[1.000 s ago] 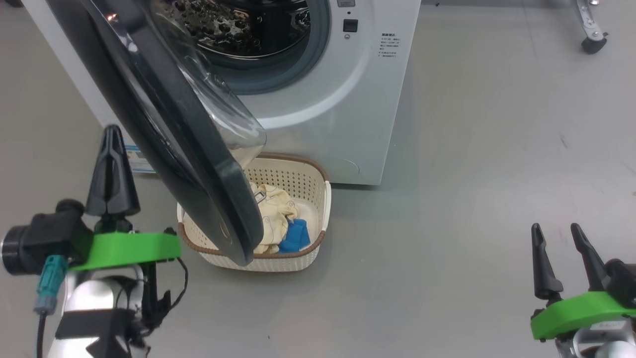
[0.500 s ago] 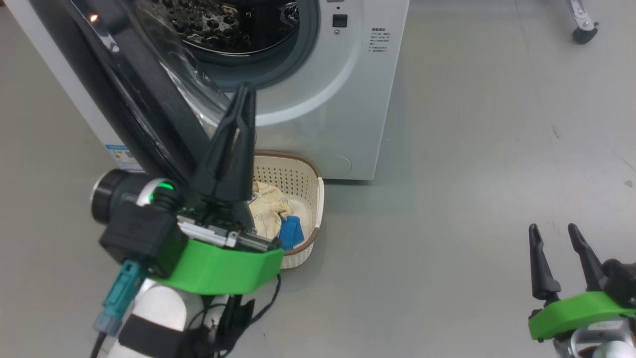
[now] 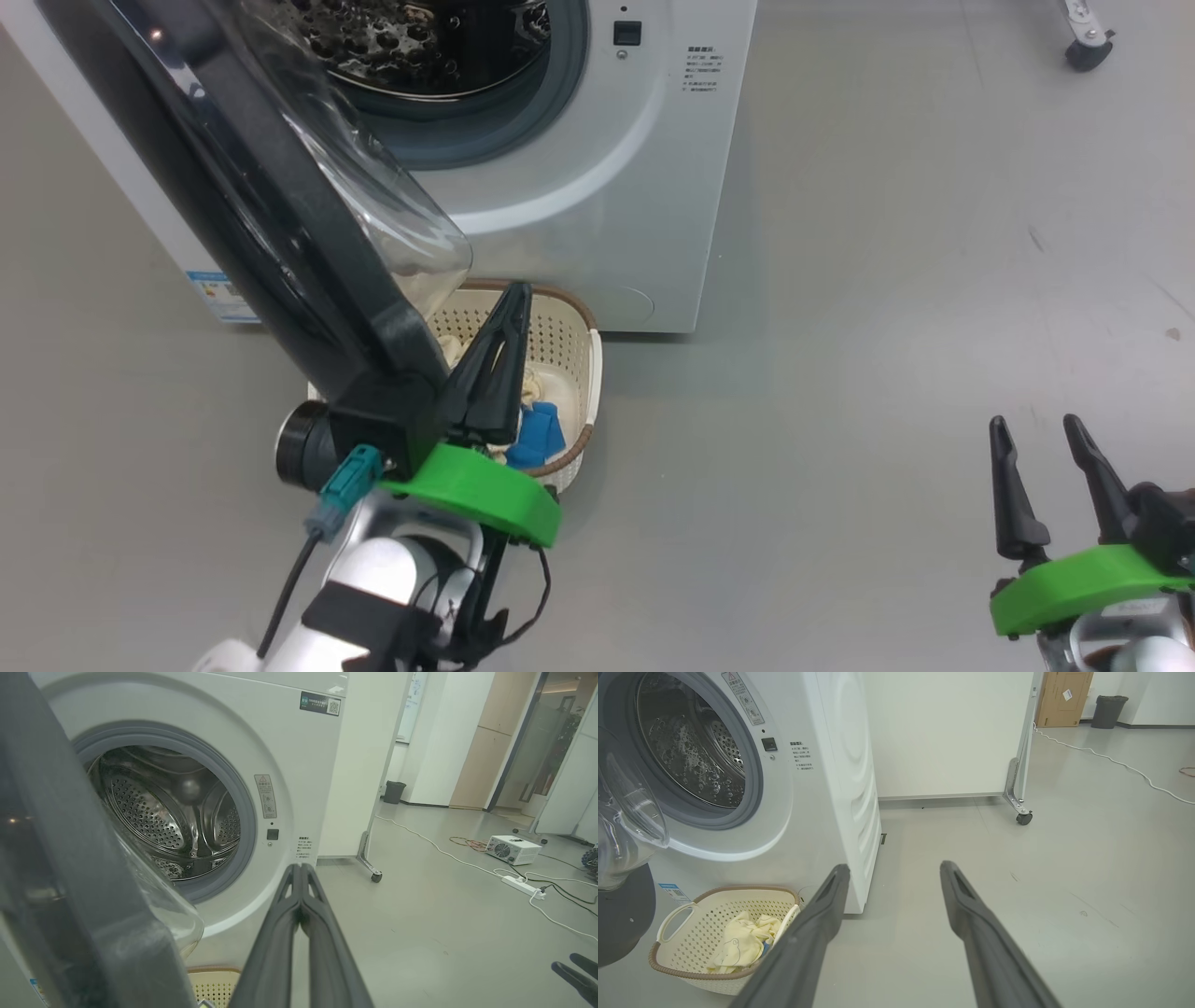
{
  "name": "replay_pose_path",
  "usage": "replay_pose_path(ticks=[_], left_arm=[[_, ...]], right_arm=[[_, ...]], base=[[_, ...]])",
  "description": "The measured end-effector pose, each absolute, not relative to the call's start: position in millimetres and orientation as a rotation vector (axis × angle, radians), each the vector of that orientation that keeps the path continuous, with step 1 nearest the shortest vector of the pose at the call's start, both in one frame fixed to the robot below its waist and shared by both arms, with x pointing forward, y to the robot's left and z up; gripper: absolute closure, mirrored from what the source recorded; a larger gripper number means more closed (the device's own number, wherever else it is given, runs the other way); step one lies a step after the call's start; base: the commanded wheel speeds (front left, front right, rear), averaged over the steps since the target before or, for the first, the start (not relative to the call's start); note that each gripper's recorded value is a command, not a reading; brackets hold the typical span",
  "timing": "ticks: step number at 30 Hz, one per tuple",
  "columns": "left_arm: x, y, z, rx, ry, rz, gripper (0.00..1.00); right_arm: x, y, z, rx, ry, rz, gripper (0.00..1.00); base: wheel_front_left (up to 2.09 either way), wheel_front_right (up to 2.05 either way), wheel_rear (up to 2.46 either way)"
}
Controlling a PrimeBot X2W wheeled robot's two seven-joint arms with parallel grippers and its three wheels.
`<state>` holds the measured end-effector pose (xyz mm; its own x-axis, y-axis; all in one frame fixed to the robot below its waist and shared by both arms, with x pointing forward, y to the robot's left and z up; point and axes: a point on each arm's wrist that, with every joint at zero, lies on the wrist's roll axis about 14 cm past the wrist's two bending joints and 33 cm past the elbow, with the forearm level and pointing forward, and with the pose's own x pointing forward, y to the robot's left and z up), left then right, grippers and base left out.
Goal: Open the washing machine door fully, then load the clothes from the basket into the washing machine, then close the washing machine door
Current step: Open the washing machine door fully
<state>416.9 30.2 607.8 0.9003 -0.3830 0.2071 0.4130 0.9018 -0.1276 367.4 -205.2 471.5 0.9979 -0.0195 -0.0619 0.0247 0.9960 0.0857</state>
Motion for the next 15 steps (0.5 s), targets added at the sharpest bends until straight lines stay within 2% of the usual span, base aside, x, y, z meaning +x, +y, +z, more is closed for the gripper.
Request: replay_pose_path(ticks=[15], left_arm=[[425, 68, 556, -0.208, -0.06, -0.26, 1.0]], right_arm=[[369, -202, 472, 0.069, 0.06, -0.009, 0.0]], base=[[0.0, 0.0, 0.0]])
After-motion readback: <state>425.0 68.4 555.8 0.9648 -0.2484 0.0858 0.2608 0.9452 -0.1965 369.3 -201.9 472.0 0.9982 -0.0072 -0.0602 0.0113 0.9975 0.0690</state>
